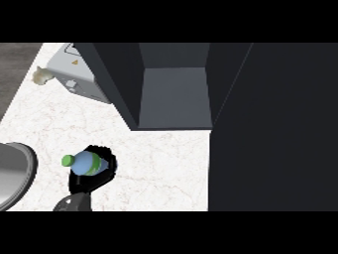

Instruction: Pick up the bottled water, place it into the cabinet and close the cabinet

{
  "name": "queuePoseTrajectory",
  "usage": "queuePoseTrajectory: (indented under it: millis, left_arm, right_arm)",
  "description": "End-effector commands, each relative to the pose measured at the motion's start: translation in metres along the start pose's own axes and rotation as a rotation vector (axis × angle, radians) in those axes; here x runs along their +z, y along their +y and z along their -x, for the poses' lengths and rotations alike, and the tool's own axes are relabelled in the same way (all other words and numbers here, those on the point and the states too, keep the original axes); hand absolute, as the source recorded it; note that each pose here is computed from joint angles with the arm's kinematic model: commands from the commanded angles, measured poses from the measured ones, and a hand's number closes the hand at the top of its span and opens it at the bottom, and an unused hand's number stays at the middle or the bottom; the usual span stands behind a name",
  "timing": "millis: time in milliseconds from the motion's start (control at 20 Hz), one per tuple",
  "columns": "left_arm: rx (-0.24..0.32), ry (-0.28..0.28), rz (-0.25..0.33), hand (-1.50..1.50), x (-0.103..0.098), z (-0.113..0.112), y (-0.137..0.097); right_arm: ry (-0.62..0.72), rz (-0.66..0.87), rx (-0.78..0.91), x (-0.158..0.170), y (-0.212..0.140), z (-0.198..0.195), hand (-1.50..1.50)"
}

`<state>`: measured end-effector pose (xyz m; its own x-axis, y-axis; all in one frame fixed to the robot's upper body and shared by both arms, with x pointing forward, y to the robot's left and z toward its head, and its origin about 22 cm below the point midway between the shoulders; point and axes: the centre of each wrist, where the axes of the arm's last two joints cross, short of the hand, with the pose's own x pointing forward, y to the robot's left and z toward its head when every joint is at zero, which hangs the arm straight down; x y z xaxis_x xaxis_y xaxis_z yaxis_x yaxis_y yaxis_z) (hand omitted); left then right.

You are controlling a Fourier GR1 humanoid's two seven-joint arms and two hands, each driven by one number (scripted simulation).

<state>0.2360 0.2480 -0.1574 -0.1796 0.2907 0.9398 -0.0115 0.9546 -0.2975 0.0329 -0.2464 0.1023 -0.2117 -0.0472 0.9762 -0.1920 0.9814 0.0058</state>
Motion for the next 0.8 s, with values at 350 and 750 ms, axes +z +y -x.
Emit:
queuePoseTrajectory:
  millis: [350, 750]
  left_arm:
    - [0.102, 0.076, 0.041, 1.5, -0.033, -0.012, -0.087]
    - [-0.067, -0.02, 0.069, 1.5, -0.069, -0.051, -0.149]
  right_arm:
    - [-0.06, -0.003, -0.036, -0.006, 0.005, -0.023, -1.5]
    - [-0.03, 0.009, -0.038, 0.0, 0.007, -0.015, -1.5]
